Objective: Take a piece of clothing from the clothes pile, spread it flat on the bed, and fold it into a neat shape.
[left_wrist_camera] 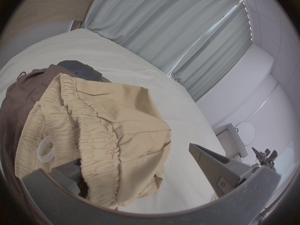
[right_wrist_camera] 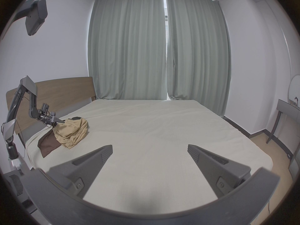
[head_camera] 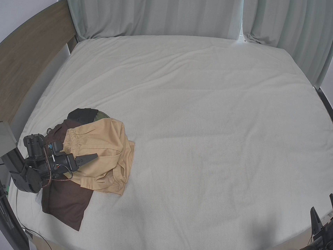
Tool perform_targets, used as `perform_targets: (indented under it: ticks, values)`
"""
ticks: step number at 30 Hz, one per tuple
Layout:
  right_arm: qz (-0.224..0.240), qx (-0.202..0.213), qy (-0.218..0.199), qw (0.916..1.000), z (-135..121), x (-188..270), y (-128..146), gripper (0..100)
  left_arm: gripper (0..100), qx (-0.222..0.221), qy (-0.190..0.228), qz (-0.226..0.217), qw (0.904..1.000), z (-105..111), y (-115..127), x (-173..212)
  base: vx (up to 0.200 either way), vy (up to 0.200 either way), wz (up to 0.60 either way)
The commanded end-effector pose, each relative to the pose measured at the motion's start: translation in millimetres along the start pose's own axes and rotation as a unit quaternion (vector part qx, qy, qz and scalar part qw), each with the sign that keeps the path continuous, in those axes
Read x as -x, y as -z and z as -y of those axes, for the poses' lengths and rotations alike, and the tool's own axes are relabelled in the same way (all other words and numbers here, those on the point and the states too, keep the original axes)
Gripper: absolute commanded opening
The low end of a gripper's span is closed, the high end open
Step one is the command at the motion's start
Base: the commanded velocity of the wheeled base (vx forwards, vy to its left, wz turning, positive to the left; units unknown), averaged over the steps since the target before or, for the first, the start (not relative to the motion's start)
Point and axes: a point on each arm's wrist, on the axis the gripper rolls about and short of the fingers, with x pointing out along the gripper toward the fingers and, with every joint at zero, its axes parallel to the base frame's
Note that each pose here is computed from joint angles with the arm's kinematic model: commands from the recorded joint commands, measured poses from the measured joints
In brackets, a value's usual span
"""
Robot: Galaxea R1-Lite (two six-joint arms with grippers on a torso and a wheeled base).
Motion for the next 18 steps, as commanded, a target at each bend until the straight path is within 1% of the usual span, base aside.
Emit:
perform_targets:
  ticks: [1, 2, 13, 18]
  values:
    - [-0.001, 0.000, 0.000, 1.0000, -0.1, -0.1, 5.3, 100, 100, 0.002, -0.002, 0.000, 1.0000, -2.8, 1.7, -1.5, 0.000, 0.000, 0.00]
    - [-0.001, 0.000, -0.001, 1.0000, -0.1, -0.1, 5.3, 100, 0, 0.001, -0.002, 0.001, 1.0000, -3.1, 1.3, -1.2, 0.000, 0.000, 0.00]
    - [-0.001, 0.000, 0.000, 1.0000, -0.1, -0.1, 5.3, 100, 0, 0.005, -0.004, 0.006, 1.0000, -5.1, 0.2, 0.7, 0.000, 0.000, 0.00]
    - [-0.001, 0.000, 0.001, 1.0000, -0.1, -0.1, 5.3, 100, 0, 0.010, 0.000, 0.003, 0.9999, -1.2, 2.7, 3.9, 0.000, 0.000, 0.00]
